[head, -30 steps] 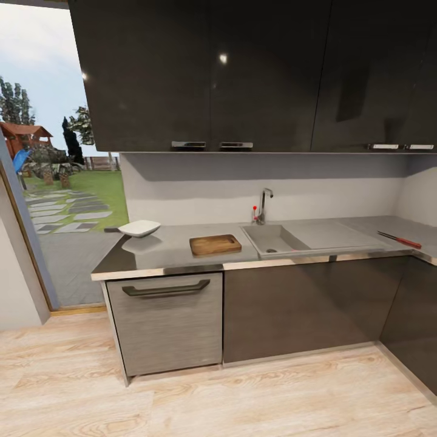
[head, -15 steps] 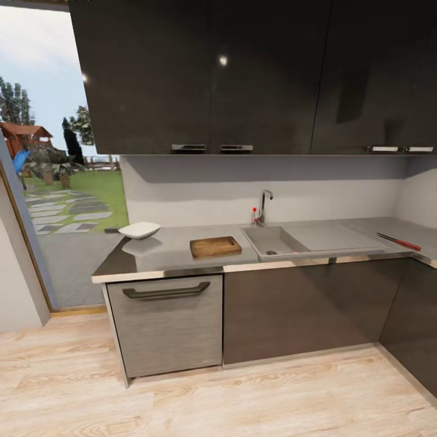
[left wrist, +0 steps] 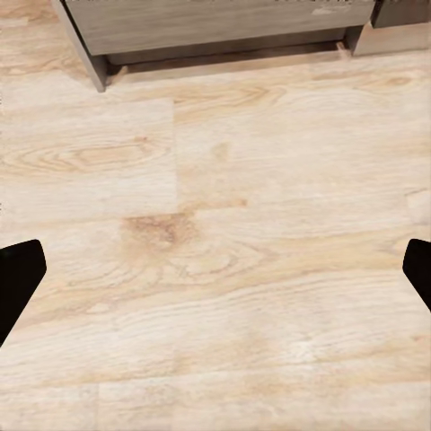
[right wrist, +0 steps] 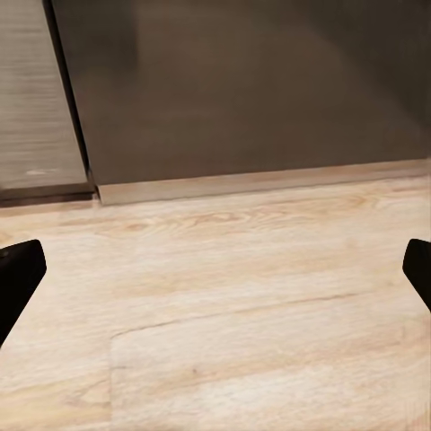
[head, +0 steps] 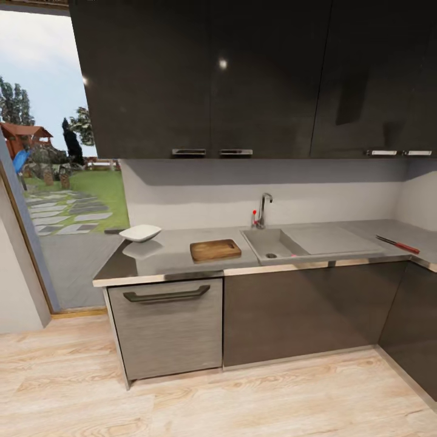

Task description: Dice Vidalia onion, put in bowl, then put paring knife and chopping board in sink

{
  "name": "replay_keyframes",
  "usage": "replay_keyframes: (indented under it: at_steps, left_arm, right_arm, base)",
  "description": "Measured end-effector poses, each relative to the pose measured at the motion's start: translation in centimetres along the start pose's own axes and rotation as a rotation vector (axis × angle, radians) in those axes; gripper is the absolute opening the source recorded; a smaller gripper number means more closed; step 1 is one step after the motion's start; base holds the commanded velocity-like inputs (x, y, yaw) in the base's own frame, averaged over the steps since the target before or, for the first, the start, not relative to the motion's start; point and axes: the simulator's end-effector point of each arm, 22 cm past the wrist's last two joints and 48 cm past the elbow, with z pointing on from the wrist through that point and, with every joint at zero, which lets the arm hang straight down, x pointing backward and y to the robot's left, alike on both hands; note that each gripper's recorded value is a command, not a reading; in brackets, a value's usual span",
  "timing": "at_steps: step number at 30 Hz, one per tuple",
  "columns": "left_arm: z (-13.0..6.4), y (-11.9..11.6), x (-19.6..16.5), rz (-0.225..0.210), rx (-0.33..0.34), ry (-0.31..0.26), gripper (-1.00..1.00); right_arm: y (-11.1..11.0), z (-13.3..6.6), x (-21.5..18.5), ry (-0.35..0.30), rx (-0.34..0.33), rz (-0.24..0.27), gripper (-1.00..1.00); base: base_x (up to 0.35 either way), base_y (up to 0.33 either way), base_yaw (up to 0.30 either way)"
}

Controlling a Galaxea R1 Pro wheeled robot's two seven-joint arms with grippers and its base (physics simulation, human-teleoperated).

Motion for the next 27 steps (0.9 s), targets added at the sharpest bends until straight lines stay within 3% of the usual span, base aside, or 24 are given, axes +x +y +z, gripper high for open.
replay_keyframes:
  at_steps: [27]
  left_arm:
    - [-2.8,0.4,-2.5,-0.004,-0.004,0.003,1.0]
  right_arm:
    - [-0.4,-1.7,-3.4,0.001,0.003,0.0,1.0]
  base:
    - [0.0,0.0,0.0]
